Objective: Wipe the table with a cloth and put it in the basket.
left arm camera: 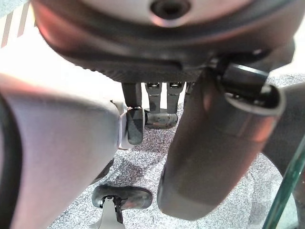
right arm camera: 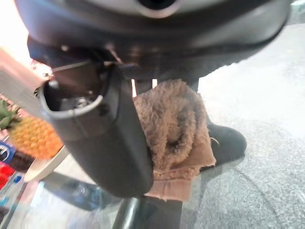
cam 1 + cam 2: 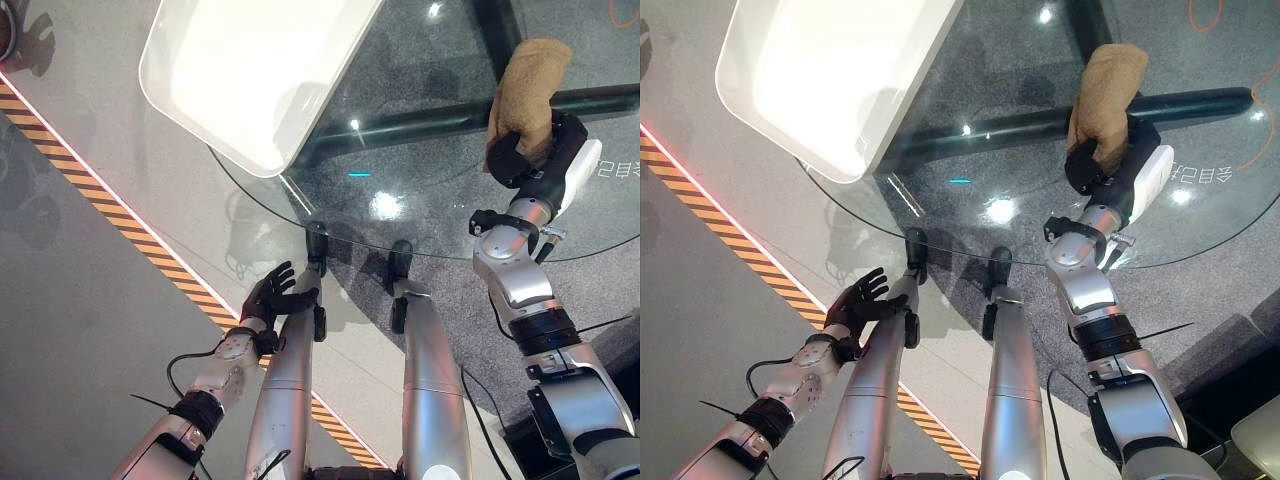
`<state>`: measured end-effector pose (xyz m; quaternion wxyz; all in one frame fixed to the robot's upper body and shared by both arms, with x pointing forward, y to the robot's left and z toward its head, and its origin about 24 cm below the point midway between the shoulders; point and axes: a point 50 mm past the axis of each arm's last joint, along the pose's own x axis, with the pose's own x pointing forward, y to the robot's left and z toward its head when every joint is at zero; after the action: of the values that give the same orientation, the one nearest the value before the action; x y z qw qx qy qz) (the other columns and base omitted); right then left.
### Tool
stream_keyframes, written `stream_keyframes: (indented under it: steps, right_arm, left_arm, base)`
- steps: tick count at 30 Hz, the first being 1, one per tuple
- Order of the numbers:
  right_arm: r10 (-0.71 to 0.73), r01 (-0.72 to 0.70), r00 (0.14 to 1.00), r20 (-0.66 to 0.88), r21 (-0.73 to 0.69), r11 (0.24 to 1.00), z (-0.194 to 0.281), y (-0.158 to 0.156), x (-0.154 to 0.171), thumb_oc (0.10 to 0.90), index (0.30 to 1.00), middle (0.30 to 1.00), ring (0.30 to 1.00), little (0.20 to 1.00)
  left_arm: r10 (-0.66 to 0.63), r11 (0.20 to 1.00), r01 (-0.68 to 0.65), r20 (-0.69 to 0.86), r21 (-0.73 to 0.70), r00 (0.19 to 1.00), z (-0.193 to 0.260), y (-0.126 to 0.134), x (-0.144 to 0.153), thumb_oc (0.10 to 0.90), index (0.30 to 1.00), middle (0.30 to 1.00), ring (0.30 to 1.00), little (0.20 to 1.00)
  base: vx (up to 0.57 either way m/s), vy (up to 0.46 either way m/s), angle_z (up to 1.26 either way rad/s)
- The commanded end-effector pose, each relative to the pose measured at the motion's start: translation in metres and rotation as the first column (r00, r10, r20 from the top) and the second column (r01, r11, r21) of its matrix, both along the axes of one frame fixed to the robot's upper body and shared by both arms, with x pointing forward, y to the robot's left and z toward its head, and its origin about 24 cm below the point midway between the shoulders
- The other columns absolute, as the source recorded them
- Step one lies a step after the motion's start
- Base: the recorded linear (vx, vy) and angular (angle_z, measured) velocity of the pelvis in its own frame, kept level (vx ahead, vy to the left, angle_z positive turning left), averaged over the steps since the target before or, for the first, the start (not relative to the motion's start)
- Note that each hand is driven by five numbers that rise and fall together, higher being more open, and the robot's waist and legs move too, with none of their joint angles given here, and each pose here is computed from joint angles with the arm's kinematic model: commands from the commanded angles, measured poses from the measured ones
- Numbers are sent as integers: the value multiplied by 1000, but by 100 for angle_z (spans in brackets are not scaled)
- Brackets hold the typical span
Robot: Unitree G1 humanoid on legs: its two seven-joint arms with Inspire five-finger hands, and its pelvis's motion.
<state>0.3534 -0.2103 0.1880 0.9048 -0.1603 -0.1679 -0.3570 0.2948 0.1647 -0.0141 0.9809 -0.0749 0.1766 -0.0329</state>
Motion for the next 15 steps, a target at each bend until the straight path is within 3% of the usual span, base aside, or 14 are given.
stream_keyframes:
  steps: [1,8,15]
  right_arm:
    - [319,-327,944,-78,-126,937,-8,61,-1,100,300,300,300,200]
    - [430,-461,885,-176,-205,864,-25,80,-4,100,300,300,300,200]
    - [617,-654,756,-216,-282,702,-24,106,-13,100,300,300,300,200]
  left_arm:
    - [-196,976,177,-159,-127,968,-38,-65,-45,800,900,900,900,900]
    - [-204,976,187,-159,-114,966,-38,-66,-44,800,900,900,900,900]
    - [-213,974,196,-166,-110,963,-38,-63,-43,800,900,900,900,900]
  base:
    - [4,-20,8]
    - [3,-15,0]
    - [2,-9,-1]
